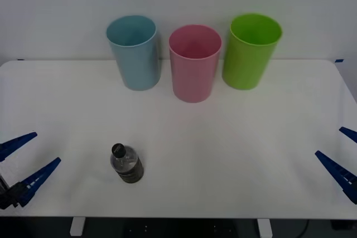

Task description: Grasp the object on the table and drop it into the matching bin: aluminum can to the light blue bin, PET bottle to the pink bin.

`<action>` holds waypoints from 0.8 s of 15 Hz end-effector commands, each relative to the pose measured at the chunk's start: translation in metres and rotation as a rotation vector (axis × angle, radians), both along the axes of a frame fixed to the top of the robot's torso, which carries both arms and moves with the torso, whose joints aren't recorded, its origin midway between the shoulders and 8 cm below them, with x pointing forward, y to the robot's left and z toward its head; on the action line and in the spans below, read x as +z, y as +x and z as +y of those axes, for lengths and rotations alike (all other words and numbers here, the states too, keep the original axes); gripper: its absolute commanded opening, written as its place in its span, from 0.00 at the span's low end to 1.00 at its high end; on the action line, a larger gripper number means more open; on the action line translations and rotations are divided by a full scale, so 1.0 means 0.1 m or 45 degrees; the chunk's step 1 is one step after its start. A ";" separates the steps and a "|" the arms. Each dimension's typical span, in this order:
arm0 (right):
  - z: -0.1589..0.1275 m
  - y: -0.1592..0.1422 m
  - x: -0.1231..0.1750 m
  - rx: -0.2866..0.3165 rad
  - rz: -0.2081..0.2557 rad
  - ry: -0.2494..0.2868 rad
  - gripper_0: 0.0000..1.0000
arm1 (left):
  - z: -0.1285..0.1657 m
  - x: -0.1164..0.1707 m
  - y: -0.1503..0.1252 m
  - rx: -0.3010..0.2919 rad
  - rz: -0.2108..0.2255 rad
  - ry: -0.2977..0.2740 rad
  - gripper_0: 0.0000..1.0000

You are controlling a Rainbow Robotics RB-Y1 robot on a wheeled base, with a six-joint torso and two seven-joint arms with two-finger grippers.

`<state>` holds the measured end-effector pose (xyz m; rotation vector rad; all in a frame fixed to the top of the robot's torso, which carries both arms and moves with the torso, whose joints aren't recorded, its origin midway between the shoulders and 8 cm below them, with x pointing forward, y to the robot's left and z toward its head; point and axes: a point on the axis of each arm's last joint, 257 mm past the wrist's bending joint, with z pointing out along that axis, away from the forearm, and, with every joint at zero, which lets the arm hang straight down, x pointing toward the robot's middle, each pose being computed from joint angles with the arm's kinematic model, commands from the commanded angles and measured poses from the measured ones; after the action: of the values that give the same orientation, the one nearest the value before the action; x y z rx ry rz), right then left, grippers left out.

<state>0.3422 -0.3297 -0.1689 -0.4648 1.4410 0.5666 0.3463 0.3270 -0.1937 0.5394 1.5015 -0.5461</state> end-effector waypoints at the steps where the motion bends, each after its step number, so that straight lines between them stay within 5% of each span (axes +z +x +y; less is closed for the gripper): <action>1: 0.00 0.00 0.00 0.000 0.000 0.000 1.00 | -0.08 -0.10 -0.04 -0.042 0.014 0.048 1.00; 6: 0.00 0.00 0.00 0.000 0.000 0.000 1.00 | -0.23 -0.42 -0.07 -0.121 -0.021 0.157 1.00; 12: 0.00 0.00 0.00 0.000 0.000 0.000 1.00 | -0.38 -0.68 -0.03 -0.218 -0.039 0.193 1.00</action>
<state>0.3422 -0.3297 -0.1689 -0.4648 1.4410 0.5666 0.3424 0.2912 -0.2597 0.7826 1.4846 -0.5574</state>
